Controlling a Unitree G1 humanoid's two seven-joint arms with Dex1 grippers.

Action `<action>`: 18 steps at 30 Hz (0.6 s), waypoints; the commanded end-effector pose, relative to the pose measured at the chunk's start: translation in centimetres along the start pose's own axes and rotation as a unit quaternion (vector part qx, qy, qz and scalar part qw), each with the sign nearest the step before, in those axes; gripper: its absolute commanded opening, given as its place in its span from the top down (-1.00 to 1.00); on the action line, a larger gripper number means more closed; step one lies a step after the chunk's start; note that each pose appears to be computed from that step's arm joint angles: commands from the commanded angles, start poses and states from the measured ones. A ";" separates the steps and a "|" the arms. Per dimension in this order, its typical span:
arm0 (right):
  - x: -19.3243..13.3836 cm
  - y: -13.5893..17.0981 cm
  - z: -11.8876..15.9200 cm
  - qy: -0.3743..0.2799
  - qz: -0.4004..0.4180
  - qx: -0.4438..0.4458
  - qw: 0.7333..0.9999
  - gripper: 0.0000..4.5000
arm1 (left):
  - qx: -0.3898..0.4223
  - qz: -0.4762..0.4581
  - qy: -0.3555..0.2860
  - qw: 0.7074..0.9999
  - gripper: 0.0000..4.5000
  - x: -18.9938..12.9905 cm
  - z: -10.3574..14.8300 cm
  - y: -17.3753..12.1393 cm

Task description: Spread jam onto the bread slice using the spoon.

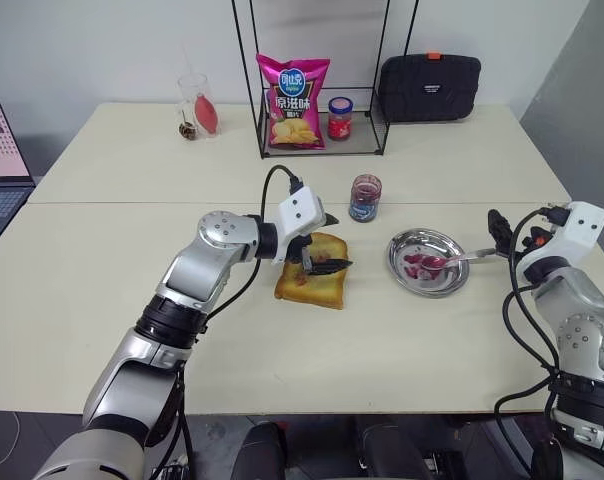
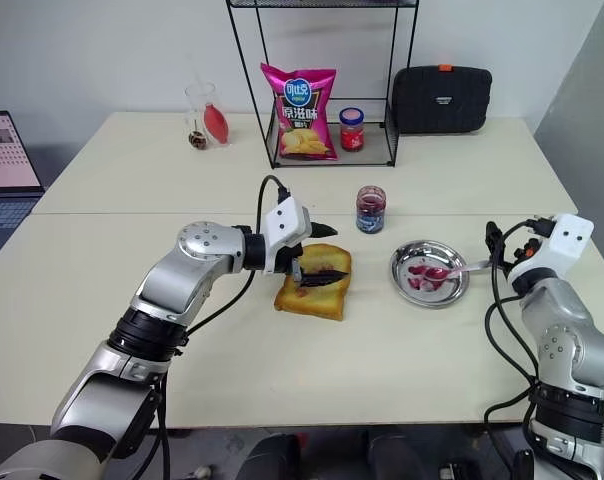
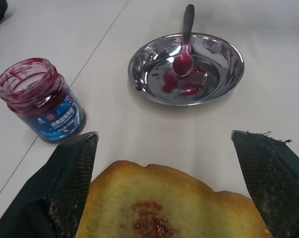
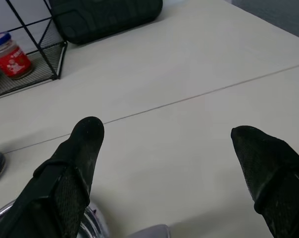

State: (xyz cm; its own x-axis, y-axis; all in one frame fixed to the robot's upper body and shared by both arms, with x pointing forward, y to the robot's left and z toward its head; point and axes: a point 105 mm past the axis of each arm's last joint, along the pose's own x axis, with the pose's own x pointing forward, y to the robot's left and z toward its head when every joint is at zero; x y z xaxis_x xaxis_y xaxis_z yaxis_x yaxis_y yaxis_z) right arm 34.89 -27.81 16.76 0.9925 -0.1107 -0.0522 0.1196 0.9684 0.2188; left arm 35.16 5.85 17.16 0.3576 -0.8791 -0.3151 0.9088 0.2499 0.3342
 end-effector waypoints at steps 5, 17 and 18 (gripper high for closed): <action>-2.8 3.0 4.8 0.004 0.126 -0.094 0.988 -0.98 | -0.017 0.018 0.012 1.000 -1.00 -5.3 0.0 1.9; -14.8 5.2 0.7 0.249 0.399 -0.289 0.834 -0.98 | -0.100 0.004 0.126 0.987 -1.00 -16.0 -3.9 1.9; -14.7 4.9 0.5 0.246 0.390 -0.286 0.840 -0.98 | -0.103 0.015 0.126 0.987 -1.00 -16.0 -4.2 2.3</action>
State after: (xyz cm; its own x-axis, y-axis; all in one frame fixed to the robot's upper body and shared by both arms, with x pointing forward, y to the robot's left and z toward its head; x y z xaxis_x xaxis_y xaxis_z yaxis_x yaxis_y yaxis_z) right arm 21.02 -21.49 18.37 0.5891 0.5770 -0.5657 -0.7389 0.6680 -0.0882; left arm 32.19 21.69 18.11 0.3705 -0.7424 -0.5581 0.9239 0.3566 0.1390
